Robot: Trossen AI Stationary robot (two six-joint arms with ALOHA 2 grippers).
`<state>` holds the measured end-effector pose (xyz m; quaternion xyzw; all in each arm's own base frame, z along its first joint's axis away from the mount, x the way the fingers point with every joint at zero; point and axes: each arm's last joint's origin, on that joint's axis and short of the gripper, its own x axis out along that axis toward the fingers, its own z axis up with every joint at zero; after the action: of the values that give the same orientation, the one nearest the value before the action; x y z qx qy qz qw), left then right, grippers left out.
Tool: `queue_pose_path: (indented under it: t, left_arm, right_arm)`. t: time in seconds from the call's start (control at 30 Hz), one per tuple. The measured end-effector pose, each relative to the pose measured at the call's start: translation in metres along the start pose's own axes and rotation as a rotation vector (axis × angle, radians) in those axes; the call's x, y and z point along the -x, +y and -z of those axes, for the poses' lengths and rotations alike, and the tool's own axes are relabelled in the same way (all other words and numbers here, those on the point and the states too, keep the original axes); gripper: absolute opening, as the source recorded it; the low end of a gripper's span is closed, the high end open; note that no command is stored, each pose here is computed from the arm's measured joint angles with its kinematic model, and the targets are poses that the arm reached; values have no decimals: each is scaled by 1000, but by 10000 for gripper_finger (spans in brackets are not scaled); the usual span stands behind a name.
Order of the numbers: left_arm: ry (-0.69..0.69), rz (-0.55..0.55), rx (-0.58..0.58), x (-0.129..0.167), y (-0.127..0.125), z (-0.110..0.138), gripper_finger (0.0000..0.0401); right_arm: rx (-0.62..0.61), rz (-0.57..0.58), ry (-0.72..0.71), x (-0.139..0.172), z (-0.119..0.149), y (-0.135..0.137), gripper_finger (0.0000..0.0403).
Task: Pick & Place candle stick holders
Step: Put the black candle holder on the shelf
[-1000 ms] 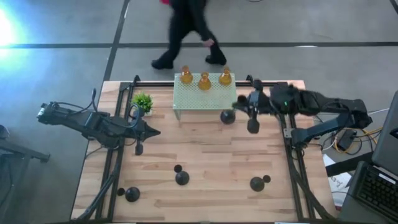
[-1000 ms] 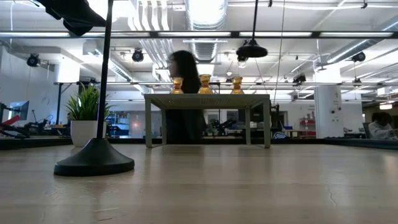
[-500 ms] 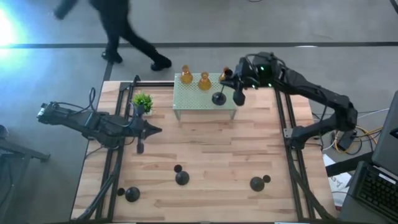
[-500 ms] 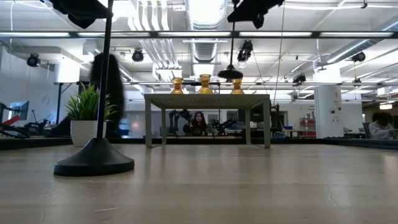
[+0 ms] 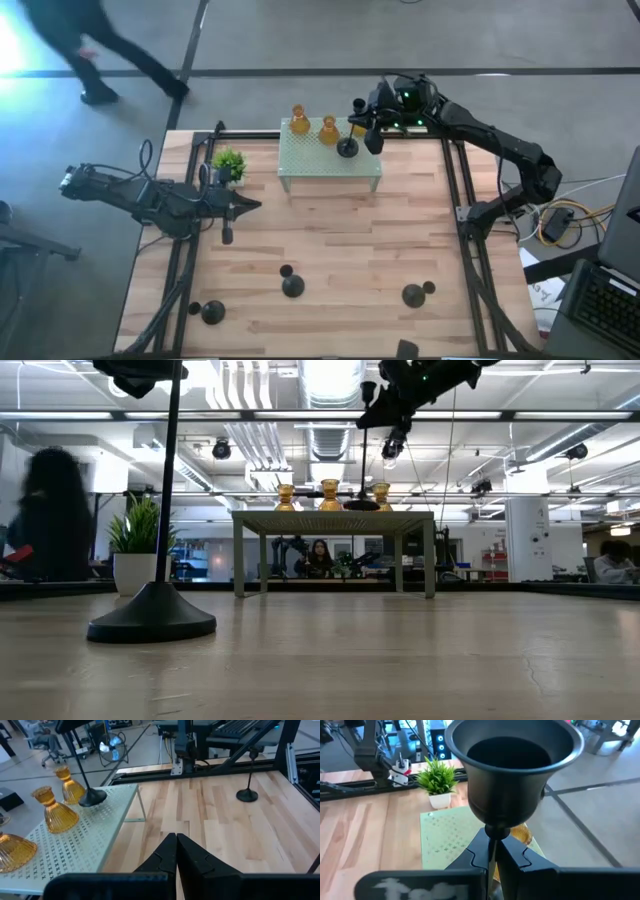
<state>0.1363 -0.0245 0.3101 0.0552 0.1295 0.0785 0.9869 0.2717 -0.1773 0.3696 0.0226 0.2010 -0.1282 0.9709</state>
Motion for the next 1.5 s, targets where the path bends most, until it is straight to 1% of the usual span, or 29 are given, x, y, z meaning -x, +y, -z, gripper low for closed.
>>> queue_pose_path:
  t: [0.2,0.53,1.5]
  left_arm:
    - [0,0,0,0,0,0,14]
    - [-10,1,4,0,0,-1,14]
    - [-11,1,6,0,0,-1,14]
  right_arm:
    - [-25,20,14,-4,4,-10,9]
    - [-22,29,29,-9,8,-16,8]
    - [-24,32,26,-8,8,-17,8]
